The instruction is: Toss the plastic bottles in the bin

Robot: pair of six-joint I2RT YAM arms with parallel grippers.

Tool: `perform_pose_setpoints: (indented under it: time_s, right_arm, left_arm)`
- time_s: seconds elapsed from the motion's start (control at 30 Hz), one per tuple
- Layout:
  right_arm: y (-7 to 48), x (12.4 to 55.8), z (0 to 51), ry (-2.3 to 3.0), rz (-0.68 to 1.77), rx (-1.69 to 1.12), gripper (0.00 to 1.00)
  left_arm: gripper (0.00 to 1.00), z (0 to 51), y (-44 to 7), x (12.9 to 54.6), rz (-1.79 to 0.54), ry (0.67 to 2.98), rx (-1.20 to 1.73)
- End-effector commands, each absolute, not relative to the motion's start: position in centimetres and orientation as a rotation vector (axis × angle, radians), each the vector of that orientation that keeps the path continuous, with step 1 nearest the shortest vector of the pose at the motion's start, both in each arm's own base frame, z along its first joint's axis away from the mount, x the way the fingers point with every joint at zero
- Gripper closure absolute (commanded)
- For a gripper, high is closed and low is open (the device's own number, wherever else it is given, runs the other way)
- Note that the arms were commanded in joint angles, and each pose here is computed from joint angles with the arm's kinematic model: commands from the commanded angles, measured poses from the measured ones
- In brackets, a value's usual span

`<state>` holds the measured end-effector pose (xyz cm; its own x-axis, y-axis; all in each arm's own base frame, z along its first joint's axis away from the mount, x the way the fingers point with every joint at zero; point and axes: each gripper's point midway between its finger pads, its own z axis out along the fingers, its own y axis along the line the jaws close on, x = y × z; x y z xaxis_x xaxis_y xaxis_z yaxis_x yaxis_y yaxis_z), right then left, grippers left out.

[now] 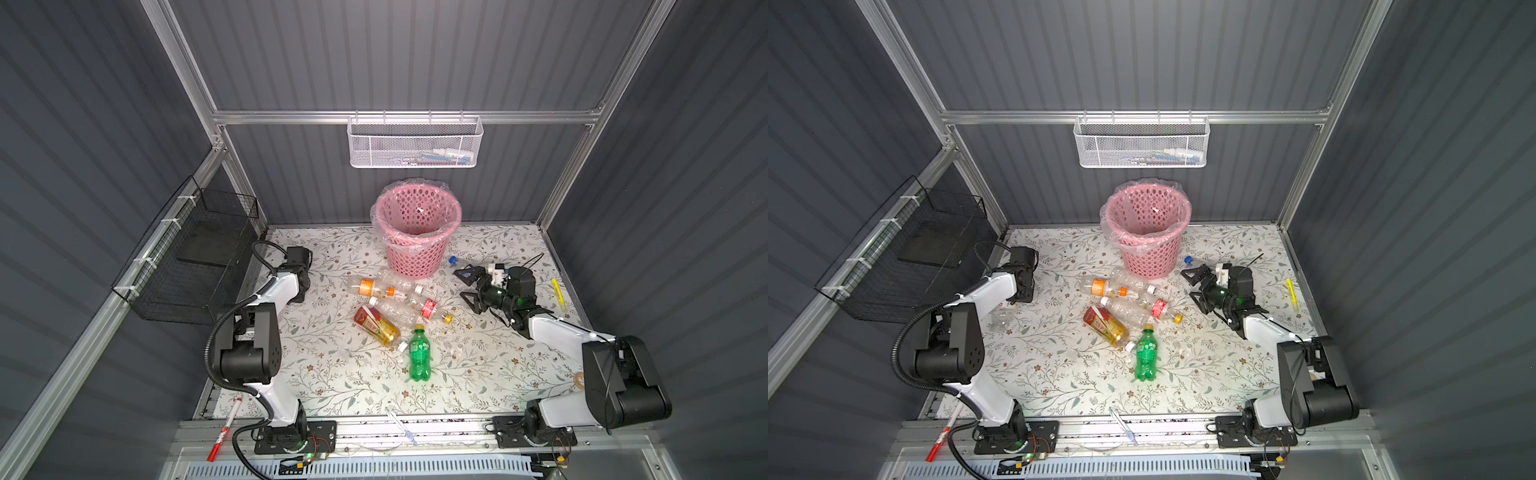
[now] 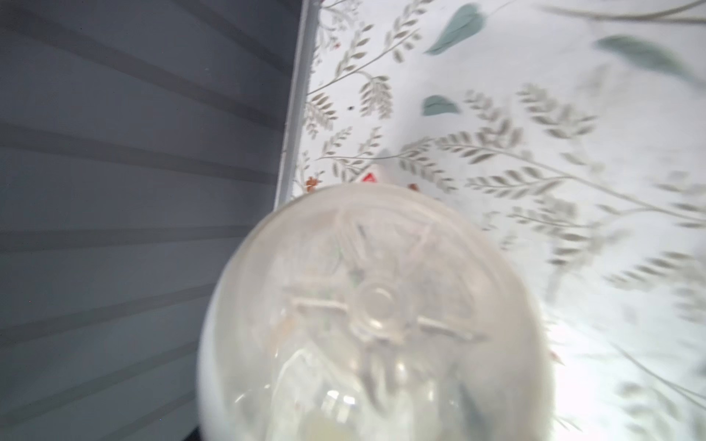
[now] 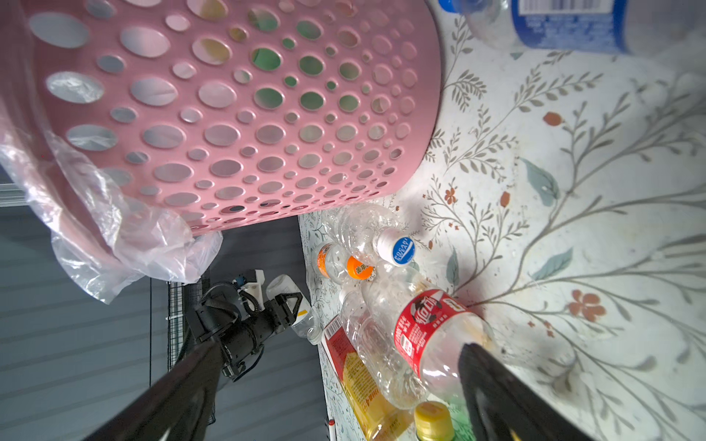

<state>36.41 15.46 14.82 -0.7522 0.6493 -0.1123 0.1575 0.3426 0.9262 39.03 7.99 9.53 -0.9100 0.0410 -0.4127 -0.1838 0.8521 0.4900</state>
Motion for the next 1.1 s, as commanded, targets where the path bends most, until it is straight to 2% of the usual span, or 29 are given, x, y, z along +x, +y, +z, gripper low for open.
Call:
perform_pose_setpoints:
  time_s: [0.0, 0.27, 0.37, 0.47, 0.57, 0.67, 0.7, 0.77, 0.8, 0.93, 1.07]
  right_arm:
    - [14.4, 35.2, 13.3, 2.213, 1.297, 0.74, 0.01]
    - [13.1, 34.1, 12.9, 2.234, 1.19, 0.786, 0.01]
    - [12.8, 33.6, 12.4, 2.249, 1.164, 0.803, 0.01]
    - [12.7, 33.4, 12.4, 2.262, 1.147, 0.802, 0.01]
    - [12.7, 33.6, 13.0, 2.262, 1.13, 0.782, 0.01]
    - [12.7, 34.1, 13.7, 2.249, 1.122, 0.765, 0.01]
    - [12.7, 34.2, 13.8, 2.247, 1.122, 0.763, 0.01]
    - [12.8, 34.5, 14.0, 2.242, 1.124, 0.757, 0.01]
    - [12.9, 34.5, 14.0, 2.242, 1.128, 0.757, 0.01]
    - [13.1, 34.5, 14.5, 2.232, 1.141, 0.746, 0.01]
    - [12.4, 33.8, 14.6, 2.264, 1.067, 0.723, 0.01]
  left_arm:
    - [0.35, 10.3, 4.5, 38.5, 0.493, 2.632, -0.168]
    - [0.35, 9.5, -3.9, 38.1, -0.104, 2.608, -0.222]
    - [0.35, 12.1, -6.1, 39.6, -0.253, 2.513, -0.205]
    - [0.35, 18.9, -8.1, 42.7, -0.37, 2.354, -0.145]
    - [0.35, 30.1, -10.4, 46.3, -0.471, 2.12, -0.048]
    - [0.33, 40.6, -15.6, 47.9, -0.581, 1.917, 0.11]
    - [0.29, 43.9, -17.8, 47.9, -0.619, 1.849, 0.169]
    - [0.09, 47.4, -21.7, 48.3, -0.696, 1.756, 0.257]
    - [0.0, 48.1, -23.1, 48.9, -0.713, 1.737, 0.279]
    - [0.0, 45.6, -23.2, 52.7, -0.669, 1.809, 0.197]
    - [0.0, 45.7, -21.5, 52.7, -0.629, 1.777, 0.131]
